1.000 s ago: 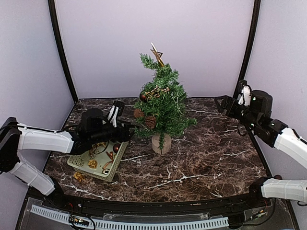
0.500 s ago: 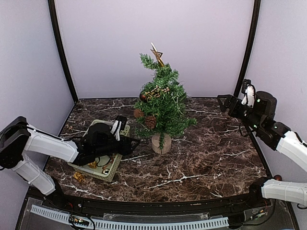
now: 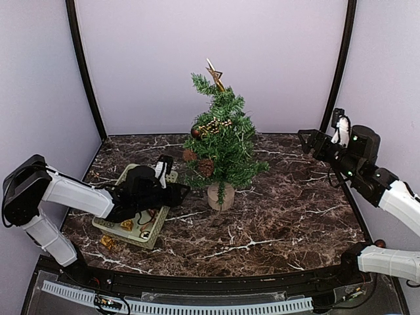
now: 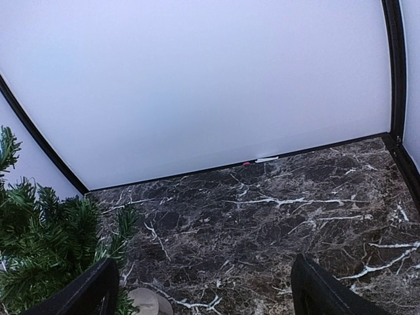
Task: Decorate the small christmas tree
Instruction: Move the bin to the center of the board.
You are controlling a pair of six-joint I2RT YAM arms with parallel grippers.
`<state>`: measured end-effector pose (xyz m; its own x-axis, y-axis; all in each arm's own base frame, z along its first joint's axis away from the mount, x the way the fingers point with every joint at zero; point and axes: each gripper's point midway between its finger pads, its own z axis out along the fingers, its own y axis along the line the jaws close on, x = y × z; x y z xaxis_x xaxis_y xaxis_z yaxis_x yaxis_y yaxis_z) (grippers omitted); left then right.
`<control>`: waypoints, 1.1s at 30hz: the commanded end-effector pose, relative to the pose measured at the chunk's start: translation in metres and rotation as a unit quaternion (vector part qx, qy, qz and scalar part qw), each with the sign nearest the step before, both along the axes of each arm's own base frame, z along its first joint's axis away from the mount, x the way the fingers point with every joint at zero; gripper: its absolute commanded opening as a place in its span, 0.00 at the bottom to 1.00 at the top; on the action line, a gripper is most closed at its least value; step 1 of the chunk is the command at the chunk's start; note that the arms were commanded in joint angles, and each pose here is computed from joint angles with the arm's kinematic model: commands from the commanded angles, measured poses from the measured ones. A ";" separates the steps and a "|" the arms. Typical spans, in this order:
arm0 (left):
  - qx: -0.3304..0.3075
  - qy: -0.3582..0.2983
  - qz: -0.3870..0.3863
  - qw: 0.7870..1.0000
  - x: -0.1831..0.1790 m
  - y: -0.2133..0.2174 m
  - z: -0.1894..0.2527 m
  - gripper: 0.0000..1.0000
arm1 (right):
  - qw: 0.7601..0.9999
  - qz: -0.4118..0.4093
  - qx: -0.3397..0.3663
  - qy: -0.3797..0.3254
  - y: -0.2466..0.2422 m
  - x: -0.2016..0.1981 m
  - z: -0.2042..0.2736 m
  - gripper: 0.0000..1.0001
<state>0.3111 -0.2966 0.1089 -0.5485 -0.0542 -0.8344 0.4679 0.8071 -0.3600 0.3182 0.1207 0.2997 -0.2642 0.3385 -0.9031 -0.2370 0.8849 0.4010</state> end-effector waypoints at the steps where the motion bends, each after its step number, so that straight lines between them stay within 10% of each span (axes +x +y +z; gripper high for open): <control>1: 0.086 0.039 0.032 0.995 0.006 0.033 -0.036 0.51 | 1.000 -0.001 0.008 -0.023 -0.002 -0.003 0.013 0.92; 15: 0.138 0.027 0.046 0.989 0.017 0.059 -0.009 0.50 | 1.000 -0.003 0.004 -0.017 -0.002 -0.002 0.007 0.92; 29: 0.157 0.167 0.015 0.973 -0.027 0.051 -0.031 0.44 | 1.000 -0.004 0.002 -0.009 -0.002 -0.001 -0.003 0.91; 33: 0.168 0.165 0.026 0.971 -0.026 0.054 -0.035 0.26 | 1.000 -0.007 -0.001 -0.010 -0.003 -0.001 -0.002 0.91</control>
